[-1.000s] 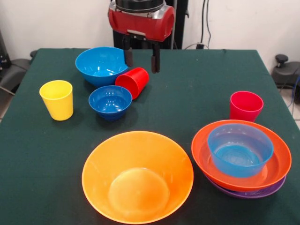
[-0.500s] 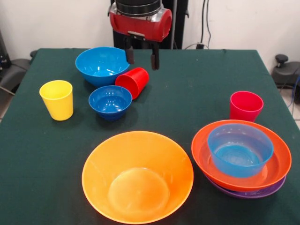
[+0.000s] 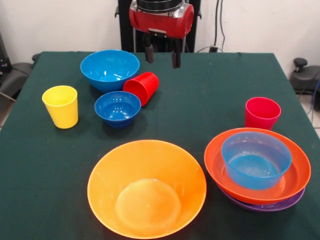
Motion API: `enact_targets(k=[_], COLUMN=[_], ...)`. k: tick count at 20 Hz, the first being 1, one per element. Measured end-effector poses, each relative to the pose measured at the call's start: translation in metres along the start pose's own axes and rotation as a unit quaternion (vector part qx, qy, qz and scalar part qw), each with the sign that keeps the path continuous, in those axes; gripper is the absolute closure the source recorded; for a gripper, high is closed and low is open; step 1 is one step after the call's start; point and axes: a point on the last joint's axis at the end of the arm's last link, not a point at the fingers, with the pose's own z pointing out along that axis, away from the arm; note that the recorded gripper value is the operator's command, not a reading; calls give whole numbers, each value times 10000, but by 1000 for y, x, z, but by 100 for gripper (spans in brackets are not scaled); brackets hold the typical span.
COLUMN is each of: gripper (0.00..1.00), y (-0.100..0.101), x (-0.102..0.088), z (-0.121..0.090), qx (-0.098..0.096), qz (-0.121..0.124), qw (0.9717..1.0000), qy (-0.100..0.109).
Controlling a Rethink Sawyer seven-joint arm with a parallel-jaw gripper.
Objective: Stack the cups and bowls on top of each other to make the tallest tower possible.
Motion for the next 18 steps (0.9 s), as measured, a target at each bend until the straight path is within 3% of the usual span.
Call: enact_targets(k=[8,18], gripper=[0,0], y=[-15,-37], x=[8,9], z=[7,16], qx=[-60,20], qz=[93,42], qw=[9999,10000], qy=[92,74])
